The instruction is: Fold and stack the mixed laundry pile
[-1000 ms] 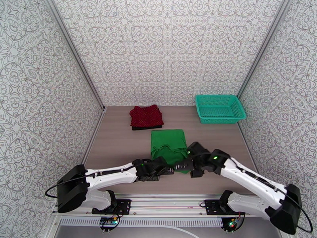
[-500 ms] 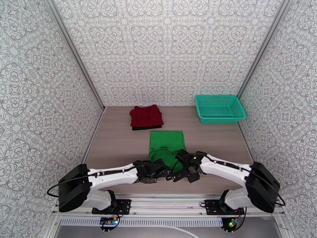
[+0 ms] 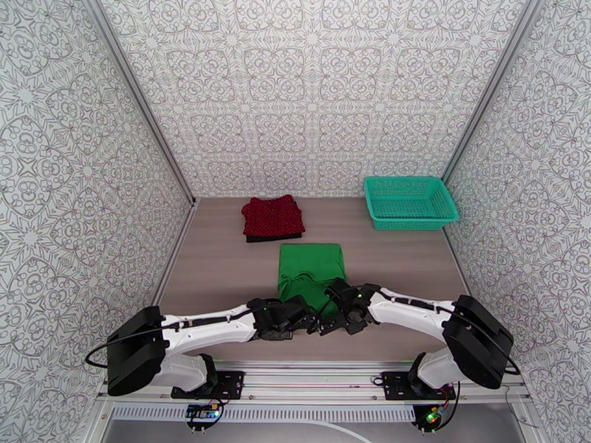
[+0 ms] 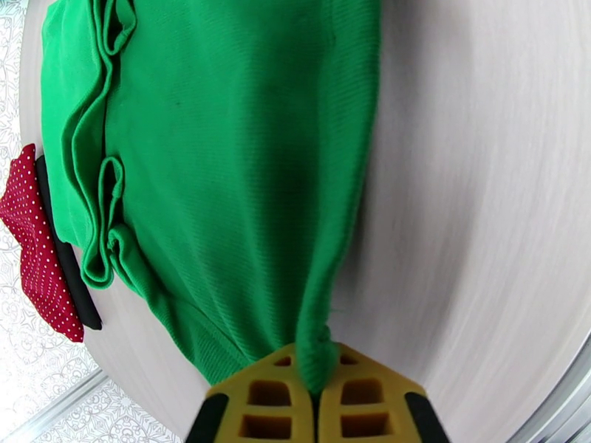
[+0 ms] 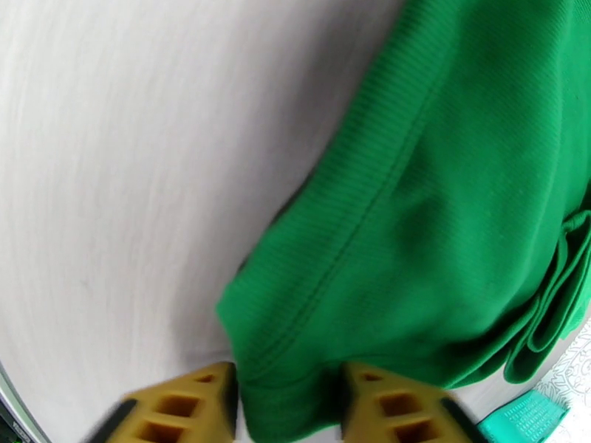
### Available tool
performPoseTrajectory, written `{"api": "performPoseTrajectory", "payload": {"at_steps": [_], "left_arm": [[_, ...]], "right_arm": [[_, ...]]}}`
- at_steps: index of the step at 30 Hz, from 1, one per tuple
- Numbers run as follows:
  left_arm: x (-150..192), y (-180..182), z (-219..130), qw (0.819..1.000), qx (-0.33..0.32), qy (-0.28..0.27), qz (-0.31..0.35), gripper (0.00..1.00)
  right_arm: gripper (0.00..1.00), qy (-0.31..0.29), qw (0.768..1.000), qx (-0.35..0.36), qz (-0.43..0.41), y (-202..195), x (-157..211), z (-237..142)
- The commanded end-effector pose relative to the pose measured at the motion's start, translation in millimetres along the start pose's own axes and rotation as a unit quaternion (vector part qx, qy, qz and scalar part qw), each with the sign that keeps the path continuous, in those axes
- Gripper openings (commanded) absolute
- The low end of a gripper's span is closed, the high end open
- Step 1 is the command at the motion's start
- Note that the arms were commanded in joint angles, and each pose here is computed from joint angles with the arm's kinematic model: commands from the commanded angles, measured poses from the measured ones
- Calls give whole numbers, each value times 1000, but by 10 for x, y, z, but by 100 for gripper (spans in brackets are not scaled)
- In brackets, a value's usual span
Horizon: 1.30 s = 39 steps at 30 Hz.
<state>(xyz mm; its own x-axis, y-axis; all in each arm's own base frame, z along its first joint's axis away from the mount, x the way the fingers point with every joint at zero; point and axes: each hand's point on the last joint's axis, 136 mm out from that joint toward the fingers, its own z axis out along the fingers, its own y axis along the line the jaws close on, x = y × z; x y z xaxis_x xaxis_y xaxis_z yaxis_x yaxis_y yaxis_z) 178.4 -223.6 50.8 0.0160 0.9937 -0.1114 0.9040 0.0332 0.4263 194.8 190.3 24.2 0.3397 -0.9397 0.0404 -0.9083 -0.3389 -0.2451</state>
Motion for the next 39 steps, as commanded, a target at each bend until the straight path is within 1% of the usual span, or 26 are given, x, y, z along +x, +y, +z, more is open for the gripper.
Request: {"api": "performPoseTrajectory", "payload": {"at_steps": [1,3,4,8,15,19,25,28,32,39], "left_arm": [[-85,-21,-14,1000,-3,-21,-2,0],[-85,-4,-28,1000,-7,-23,-3,0],[-78,5,-35,1000,-10,-23,-4,0],[-47,89,-90,999,-25,-25,-11,0],[-51,422,-293,996,-42,-53,-60,0],[-70,635,-346,994,-56,-68,-71,0],[-39,1083,-379,990,-74,-79,-93,0],[-23,1328,-381,989,-81,-84,-95,0],[-12,1646,-318,987,-82,-89,-101,0],[41,2011,4,991,-58,-72,-101,0]], "right_arm": [[18,-25,998,42,27,-218,-111,-1],[3,-23,998,54,29,-250,-92,-38],[0,-23,998,59,28,-264,-87,-68],[0,-39,994,93,37,-360,-85,-253],[0,-77,982,156,76,-613,-30,-534],[0,-93,972,188,104,-809,15,-635],[0,-119,951,241,156,-1175,119,-828],[0,-129,935,274,183,-1377,182,-909],[0,-131,922,299,210,-1603,262,-923],[0,-121,909,309,254,-1925,380,-729]]}}
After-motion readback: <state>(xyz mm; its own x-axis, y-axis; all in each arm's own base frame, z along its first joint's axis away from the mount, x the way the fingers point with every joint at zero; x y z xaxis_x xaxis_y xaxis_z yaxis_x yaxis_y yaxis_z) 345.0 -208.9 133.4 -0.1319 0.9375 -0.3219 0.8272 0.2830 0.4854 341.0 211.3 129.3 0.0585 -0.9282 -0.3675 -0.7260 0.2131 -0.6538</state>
